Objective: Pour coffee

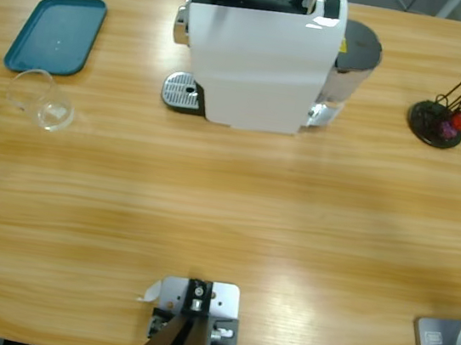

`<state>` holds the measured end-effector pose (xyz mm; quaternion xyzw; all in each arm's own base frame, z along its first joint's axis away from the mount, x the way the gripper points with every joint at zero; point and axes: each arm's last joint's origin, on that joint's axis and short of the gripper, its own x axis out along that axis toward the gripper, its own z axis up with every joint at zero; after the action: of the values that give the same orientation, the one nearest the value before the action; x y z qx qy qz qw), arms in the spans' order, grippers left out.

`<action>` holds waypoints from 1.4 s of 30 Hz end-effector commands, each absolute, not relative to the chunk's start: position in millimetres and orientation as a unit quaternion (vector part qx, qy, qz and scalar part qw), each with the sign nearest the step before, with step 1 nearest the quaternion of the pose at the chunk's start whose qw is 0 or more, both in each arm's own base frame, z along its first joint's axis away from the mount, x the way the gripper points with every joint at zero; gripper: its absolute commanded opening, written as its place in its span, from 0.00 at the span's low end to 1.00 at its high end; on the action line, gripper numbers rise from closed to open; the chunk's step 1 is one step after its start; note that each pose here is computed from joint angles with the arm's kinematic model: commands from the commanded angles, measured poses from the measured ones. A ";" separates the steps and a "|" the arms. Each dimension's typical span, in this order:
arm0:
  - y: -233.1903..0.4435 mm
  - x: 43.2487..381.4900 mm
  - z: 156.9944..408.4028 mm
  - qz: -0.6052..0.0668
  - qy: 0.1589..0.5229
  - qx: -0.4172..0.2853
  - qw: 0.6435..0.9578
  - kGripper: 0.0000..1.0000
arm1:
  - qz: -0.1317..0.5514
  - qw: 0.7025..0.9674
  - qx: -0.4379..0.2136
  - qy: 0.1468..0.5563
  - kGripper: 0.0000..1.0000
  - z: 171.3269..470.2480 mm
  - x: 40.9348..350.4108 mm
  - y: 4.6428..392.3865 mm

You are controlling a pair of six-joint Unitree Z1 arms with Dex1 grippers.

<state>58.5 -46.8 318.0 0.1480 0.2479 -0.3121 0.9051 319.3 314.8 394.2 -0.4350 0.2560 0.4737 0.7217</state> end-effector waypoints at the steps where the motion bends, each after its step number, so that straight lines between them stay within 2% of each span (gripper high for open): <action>1: -48.9 59.3 305.9 -0.318 0.267 0.150 0.897 0.95 | 0.496 0.690 -0.442 0.286 0.00 360.7 327.4 340.3; 11: -49.8 59.9 305.5 -0.320 0.270 0.151 0.896 0.95 | 0.499 0.687 -0.441 0.289 0.01 360.5 324.9 342.2; 13: -50.0 60.1 305.5 -0.320 0.270 0.151 0.896 0.95 | 0.499 0.686 -0.442 0.290 0.31 361.5 324.6 341.9; 14: -50.3 60.3 305.4 -0.320 0.270 0.151 0.895 0.95 | 0.500 0.685 -0.442 0.292 0.42 361.9 324.3 341.6; 15: -50.3 60.4 305.4 -0.320 0.270 0.151 0.895 0.95 | 0.501 0.684 -0.442 0.294 0.48 362.1 324.0 341.4; 17: -50.3 60.3 305.4 -0.320 0.270 0.151 0.895 0.95 | 0.502 0.683 -0.441 0.295 0.50 362.1 323.5 341.1; 19: -50.2 60.3 305.4 -0.320 0.270 0.151 0.895 0.95 | 0.502 0.682 -0.441 0.296 0.62 362.3 323.2 340.9; 27: -50.5 60.6 305.5 -0.320 0.270 0.151 0.895 0.95 | 0.503 0.680 -0.441 0.300 0.62 366.2 321.5 339.3; 31: -51.2 61.3 305.1 -0.320 0.272 0.152 0.895 0.95 | 0.507 0.678 -0.449 0.287 0.63 383.9 307.6 345.2; 34: -52.1 62.4 304.4 -0.320 0.274 0.153 0.894 0.95 | 0.518 0.690 -0.433 0.260 0.77 408.4 290.0 347.6; 38: -54.8 65.4 302.8 -0.319 0.279 0.154 0.892 0.95 | 0.519 0.726 -0.388 0.230 0.96 449.3 264.5 337.5; 42: -58.1 69.1 301.3 -0.317 0.284 0.157 0.891 0.95 | 0.516 0.752 -0.348 0.219 1.00 484.7 230.3 319.9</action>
<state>61.0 -49.6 316.9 0.1479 0.2507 -0.3156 0.9032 279.8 342.8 431.4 -0.4044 0.2435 0.5094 0.7195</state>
